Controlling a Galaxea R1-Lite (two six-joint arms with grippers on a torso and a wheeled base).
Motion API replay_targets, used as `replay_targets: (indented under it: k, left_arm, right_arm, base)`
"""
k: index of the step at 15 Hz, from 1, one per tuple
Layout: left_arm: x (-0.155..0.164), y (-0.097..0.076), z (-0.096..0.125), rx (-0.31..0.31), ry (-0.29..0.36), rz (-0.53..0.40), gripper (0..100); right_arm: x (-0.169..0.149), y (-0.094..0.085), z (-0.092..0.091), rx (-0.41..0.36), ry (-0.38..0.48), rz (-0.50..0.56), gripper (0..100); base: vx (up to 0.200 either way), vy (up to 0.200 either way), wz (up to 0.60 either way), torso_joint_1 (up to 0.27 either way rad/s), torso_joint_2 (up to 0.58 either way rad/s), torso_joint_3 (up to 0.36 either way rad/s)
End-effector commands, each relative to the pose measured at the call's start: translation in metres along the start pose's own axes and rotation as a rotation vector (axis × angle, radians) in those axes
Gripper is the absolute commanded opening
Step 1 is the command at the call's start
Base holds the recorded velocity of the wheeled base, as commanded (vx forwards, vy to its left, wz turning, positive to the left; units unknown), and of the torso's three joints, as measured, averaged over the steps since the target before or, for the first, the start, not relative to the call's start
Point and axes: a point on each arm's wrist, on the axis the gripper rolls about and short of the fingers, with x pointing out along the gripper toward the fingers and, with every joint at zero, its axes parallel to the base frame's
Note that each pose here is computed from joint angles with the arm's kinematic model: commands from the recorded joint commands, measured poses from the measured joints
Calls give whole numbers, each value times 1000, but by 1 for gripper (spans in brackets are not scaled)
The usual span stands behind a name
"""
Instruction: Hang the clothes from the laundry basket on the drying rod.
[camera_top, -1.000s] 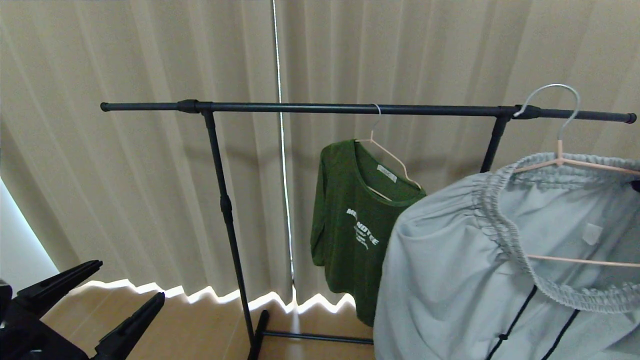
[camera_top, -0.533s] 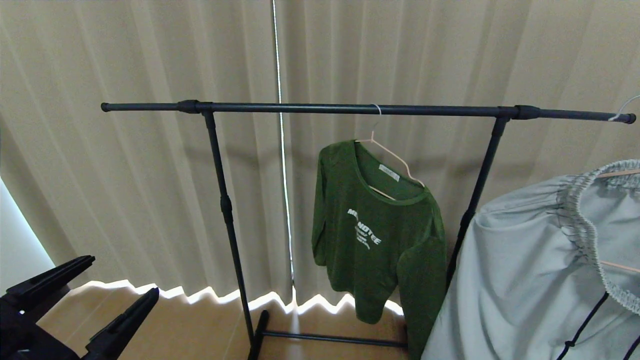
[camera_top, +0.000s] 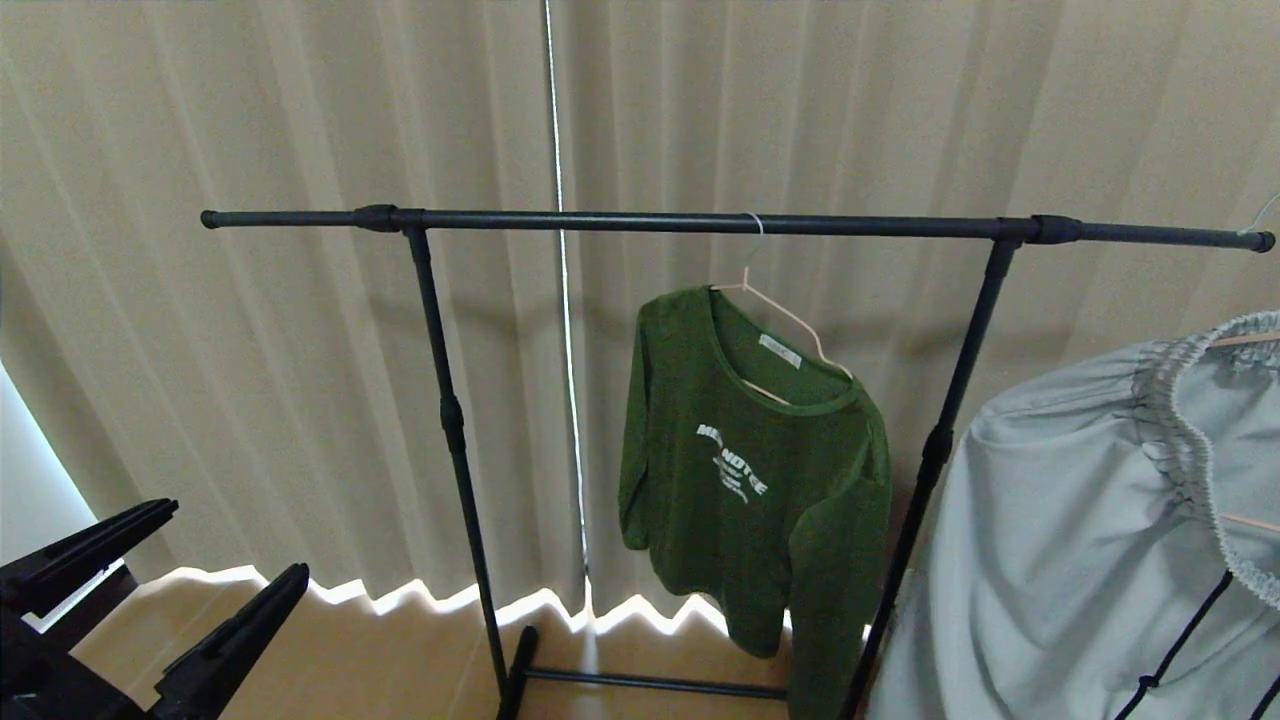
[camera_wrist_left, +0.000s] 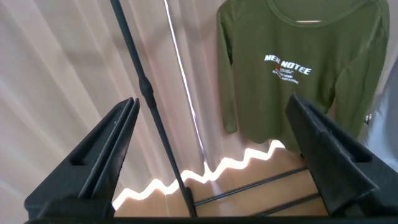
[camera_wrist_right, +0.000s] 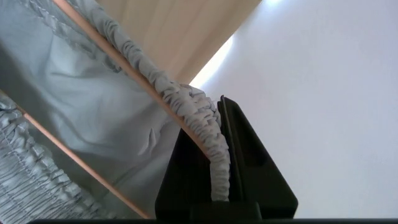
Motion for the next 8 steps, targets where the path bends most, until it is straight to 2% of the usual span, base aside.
replay_targets:
  k: [1,3,8]
  left_arm:
    - [0,0,-1,0,6,-1,100]
    - [0,0,-1,0,6,-1,100]
    - [0,0,-3,0,12,-2,100]
  right_arm:
    - [15,5,1,-11,32,16,0]
    - [23,8,4,-13,34,27,0]
    - [35,28,17,-28,-8,130,0]
  base:
    - [200,0,0,-2,2,2]
    - [200,0,0,15,10,2]
    - [200,0,0,3,3,4]
